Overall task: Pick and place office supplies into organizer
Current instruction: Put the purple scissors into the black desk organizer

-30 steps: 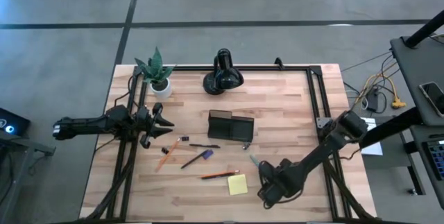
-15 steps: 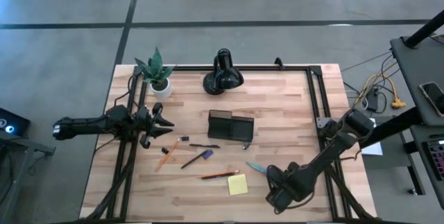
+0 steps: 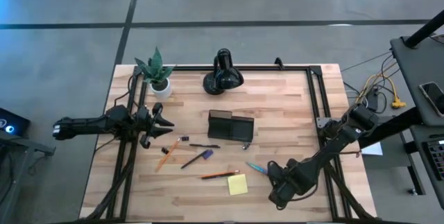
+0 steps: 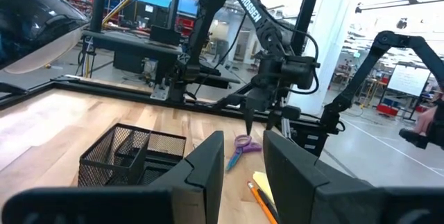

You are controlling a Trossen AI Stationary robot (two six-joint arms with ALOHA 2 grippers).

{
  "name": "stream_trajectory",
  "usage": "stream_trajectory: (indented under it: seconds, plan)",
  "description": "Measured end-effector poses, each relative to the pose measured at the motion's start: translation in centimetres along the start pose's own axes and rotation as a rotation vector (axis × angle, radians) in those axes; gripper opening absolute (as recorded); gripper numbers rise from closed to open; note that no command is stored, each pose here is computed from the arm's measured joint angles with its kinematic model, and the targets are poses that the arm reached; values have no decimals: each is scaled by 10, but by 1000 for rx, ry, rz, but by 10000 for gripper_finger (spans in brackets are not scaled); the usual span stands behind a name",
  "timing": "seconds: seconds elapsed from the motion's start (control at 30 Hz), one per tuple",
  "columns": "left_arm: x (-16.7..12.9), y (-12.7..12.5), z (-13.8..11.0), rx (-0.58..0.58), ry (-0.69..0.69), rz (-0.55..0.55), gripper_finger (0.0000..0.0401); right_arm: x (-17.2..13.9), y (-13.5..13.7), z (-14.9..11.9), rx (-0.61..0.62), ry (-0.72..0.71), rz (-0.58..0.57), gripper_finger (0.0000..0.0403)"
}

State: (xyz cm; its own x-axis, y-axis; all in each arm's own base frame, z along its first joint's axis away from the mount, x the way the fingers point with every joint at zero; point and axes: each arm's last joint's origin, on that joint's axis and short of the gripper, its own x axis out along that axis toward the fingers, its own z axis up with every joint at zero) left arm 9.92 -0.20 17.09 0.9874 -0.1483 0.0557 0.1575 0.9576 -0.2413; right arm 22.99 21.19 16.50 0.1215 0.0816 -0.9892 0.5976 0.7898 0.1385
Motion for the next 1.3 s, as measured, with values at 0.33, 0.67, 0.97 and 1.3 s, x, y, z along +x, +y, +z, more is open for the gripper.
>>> stream_trajectory:
  seconds: [0.33, 0.67, 0.97, 1.3]
  plan:
    - [0, 0, 0, 0, 0, 0, 86, 24, -14, 5, -69, 8, -54, 196]
    - [0, 0, 0, 0, 0, 0, 86, 29, -20, 4, -92, 11, -75, 160]
    - [0, 0, 0, 0, 0, 0, 86, 34, -21, 8, -219, 21, -86, 53]
    - [0, 0, 0, 0, 1, 0, 86, 15, -19, 50, -377, -92, -264, 54]
